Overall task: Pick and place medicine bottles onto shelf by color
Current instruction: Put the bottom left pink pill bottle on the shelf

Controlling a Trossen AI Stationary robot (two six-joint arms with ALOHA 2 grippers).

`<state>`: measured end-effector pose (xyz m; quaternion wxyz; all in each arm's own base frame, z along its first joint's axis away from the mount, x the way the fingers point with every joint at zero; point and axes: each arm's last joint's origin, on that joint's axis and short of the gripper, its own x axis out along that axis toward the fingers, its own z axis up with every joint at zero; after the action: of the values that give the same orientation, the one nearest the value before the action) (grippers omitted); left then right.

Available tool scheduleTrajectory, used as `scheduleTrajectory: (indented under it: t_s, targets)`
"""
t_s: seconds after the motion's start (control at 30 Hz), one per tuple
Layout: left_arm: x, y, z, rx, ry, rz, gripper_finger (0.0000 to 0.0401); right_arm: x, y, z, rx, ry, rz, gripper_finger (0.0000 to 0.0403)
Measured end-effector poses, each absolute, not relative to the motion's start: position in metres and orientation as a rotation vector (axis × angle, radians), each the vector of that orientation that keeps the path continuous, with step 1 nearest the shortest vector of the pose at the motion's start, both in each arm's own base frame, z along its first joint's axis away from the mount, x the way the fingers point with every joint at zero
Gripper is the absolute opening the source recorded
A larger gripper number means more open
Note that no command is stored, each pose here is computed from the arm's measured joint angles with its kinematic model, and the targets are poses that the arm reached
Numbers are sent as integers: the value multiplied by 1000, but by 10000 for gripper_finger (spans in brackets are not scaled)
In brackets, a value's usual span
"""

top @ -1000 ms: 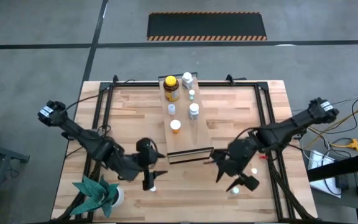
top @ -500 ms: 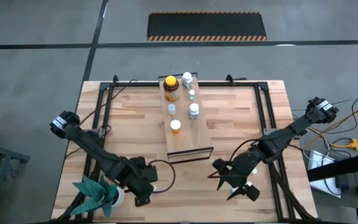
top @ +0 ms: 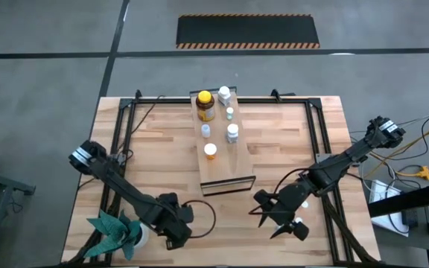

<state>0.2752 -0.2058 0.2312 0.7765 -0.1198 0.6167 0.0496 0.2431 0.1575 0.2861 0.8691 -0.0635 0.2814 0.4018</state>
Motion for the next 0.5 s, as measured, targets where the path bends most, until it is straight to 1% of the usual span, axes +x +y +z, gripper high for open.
scheduleTrajectory:
  t_s: [0.2, 0.33, 0.5]
  targets:
    - [283, -212, 216, -258, 1352, 105, 263, 243, 157, 285, -140, 581, 843, 215]
    - [283, -213, 216, -261, 1350, 101, 263, 244, 157, 285, -146, 580, 828, 215]
    - [287, -214, 217, -251, 1288, 101, 263, 244, 157, 285, -151, 578, 826, 215]
